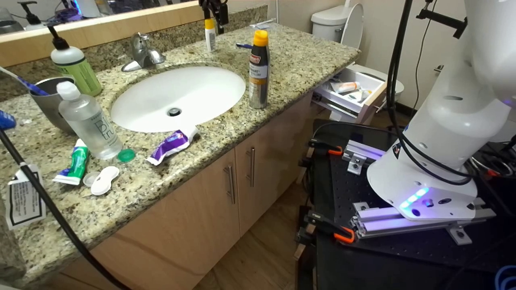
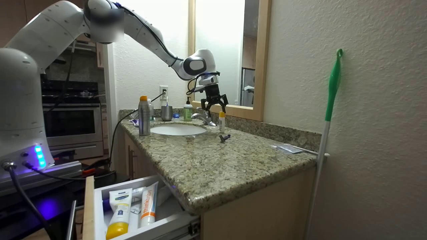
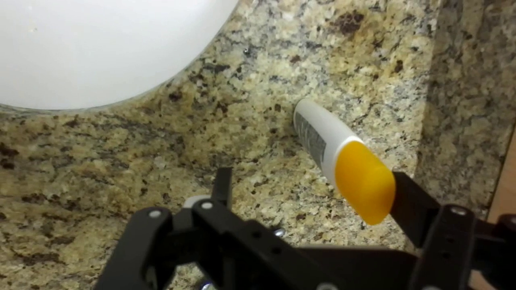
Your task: Pick the tubes and the small bottle on the right side of the counter, put them in the drawer then close it
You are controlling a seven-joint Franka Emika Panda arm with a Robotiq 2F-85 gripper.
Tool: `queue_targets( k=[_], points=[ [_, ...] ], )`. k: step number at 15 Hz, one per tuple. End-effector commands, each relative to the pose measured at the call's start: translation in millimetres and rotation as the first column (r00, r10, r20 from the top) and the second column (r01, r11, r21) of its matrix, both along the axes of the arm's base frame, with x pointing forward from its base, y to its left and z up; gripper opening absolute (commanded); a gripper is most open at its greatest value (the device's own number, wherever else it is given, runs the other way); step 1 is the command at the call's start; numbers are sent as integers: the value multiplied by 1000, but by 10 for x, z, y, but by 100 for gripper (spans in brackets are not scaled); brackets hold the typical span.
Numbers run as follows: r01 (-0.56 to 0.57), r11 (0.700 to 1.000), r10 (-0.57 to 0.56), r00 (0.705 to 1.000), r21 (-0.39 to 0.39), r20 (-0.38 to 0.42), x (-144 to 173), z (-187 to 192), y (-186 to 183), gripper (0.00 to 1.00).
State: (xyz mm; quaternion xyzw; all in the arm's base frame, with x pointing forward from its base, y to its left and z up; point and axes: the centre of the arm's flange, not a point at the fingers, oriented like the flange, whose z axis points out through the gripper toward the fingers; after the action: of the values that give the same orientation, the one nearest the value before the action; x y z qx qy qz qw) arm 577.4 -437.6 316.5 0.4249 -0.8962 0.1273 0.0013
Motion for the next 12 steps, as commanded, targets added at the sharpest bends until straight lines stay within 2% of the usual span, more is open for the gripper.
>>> queue_targets(
  k=[1, 10, 12],
  points=[
    [1, 1000, -1, 1000, 8, 6, -3, -11, -1, 67],
    [48, 999, -48, 999, 22, 7, -1, -54, -98, 3],
    [67, 997, -67, 998, 26, 11, -1, -29, -137, 7]
  ],
)
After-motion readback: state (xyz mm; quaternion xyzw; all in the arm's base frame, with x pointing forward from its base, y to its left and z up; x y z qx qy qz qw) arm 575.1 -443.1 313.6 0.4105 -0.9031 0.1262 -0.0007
